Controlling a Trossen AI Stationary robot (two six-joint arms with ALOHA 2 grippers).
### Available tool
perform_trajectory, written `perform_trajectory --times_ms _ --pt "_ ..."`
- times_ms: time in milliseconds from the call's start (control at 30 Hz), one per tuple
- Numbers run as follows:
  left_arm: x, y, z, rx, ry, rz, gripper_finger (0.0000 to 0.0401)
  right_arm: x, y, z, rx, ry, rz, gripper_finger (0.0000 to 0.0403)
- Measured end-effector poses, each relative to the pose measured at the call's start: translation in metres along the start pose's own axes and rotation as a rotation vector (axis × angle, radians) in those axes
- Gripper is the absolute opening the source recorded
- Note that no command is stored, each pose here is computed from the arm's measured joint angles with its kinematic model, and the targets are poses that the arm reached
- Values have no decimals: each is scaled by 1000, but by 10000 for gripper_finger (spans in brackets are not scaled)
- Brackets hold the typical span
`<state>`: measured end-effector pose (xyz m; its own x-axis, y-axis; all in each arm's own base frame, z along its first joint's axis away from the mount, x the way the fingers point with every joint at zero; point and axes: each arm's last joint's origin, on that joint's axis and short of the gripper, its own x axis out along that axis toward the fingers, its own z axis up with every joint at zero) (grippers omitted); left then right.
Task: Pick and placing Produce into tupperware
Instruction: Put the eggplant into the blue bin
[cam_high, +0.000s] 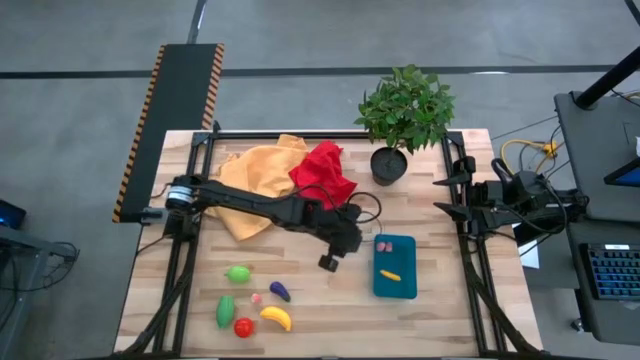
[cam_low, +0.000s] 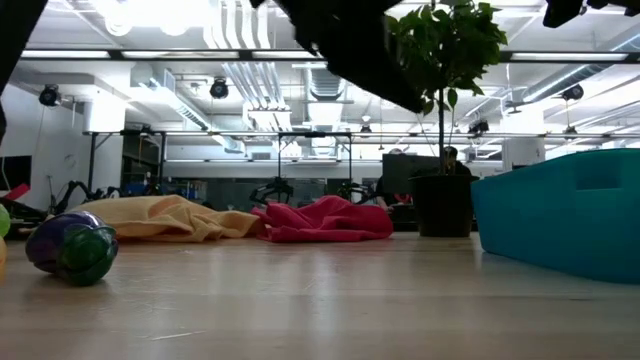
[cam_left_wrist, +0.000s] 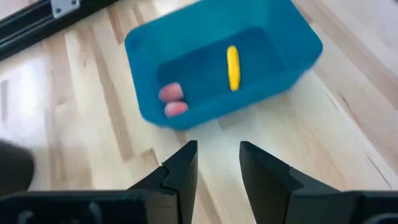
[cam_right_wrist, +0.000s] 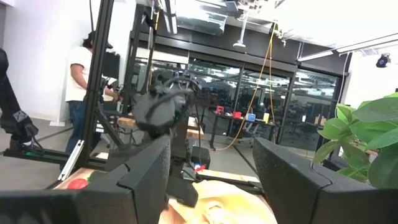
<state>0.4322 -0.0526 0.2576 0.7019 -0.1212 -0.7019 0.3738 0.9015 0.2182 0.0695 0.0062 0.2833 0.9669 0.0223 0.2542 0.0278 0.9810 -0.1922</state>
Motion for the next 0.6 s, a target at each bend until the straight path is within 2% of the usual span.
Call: perform_trajectory --times_ms 133,433,600 --pt "-11 -11 -7 4 139 10 105 0 0 0 0 0 0 224" --pt "-34 -39 -24 -111 413 -58 105 0 0 0 0 2 0 224" --pt "-44 -66 -28 -28 529 -130 105 0 0 0 8 0 0 224"
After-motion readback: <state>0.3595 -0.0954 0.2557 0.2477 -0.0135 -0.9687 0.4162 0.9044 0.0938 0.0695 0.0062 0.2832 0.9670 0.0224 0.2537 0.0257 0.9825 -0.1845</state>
